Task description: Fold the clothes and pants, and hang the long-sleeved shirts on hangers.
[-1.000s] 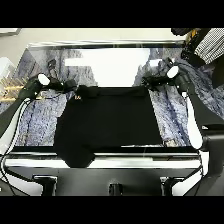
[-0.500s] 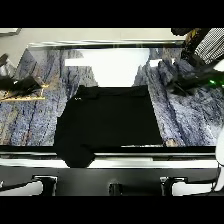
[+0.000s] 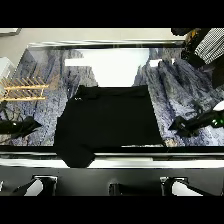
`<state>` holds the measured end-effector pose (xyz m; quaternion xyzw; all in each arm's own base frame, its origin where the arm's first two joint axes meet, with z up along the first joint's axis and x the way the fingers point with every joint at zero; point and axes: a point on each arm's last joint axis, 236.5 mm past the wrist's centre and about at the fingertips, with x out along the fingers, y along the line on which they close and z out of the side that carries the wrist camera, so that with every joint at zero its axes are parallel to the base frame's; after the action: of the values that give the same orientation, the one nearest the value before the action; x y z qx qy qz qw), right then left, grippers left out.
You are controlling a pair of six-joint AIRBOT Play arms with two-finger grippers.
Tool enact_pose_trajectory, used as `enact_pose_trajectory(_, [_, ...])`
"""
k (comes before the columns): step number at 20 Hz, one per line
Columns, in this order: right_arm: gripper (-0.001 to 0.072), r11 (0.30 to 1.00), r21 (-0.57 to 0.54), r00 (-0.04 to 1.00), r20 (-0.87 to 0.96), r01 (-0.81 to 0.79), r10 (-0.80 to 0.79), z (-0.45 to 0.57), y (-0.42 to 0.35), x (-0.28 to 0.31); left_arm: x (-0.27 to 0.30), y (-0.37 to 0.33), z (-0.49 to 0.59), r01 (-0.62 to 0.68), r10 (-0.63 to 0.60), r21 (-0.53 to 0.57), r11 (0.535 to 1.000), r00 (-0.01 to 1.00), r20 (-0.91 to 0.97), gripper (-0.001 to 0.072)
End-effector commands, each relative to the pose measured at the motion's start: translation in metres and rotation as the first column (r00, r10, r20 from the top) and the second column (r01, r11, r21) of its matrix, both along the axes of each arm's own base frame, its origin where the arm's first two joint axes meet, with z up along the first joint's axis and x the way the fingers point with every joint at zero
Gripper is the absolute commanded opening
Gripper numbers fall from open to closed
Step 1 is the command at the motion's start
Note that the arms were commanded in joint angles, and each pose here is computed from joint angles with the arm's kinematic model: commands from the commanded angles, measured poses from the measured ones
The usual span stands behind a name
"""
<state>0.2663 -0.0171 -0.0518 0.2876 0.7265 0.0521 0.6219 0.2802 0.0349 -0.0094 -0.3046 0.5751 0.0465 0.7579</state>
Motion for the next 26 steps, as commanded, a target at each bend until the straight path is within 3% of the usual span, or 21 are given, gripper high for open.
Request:
enact_pose_trajectory(1, [0.0472, 1.0, 0.019, 1.0, -0.026, -0.008, 0.008, -0.027, 0.01, -0.025, -0.017, -0.006, -0.013, -0.005, 0.004, -0.01, 1.0, 1.0, -0.025, 0.0399])
enact_pose_trajectory(9, [0.0474, 0.994, 0.105, 1.0, -0.003, 0.028, -0.028, -0.049, 0.037, -0.035, -0.014, -0.003, -0.013, -0.013, 0.013, -0.003, 1.0, 1.0, -0.015, 0.0415])
enact_pose_trajectory(11, [0.0474, 0.991, 0.114, 0.997, 0.047, 0.063, -0.068, -0.051, 0.04, -0.021, -0.014, -0.003, -0.014, -0.013, 0.012, -0.003, 1.0, 1.0, -0.016, 0.0548])
enact_pose_trajectory(12, [0.0473, 0.99, 0.117, 0.993, 0.078, 0.08, -0.09, -0.051, 0.04, -0.013, -0.014, -0.003, -0.014, -0.012, 0.012, -0.002, 1.0, 1.0, -0.015, 0.0557])
enact_pose_trajectory(14, [0.0468, 0.985, 0.14, 0.984, 0.131, 0.104, -0.123, -0.048, 0.043, 0.002, -0.014, -0.003, -0.014, -0.011, 0.011, 0.0, 1.0, 1.0, -0.017, 0.0557])
enact_pose_trajectory(16, [0.0376, 0.982, 0.157, 0.982, 0.141, 0.106, -0.129, -0.046, 0.046, 0.005, -0.014, -0.003, -0.014, -0.005, 0.005, 0.003, 1.0, 1.0, -0.015, 0.0557])
enact_pose_trajectory(26, [0.0374, 0.981, 0.194, 0.996, 0.075, 0.023, -0.039, -0.042, 0.055, -0.021, -0.047, -0.006, -0.047, -0.041, 0.035, -0.058, 0.997, 0.994, -0.103, 0.0557])
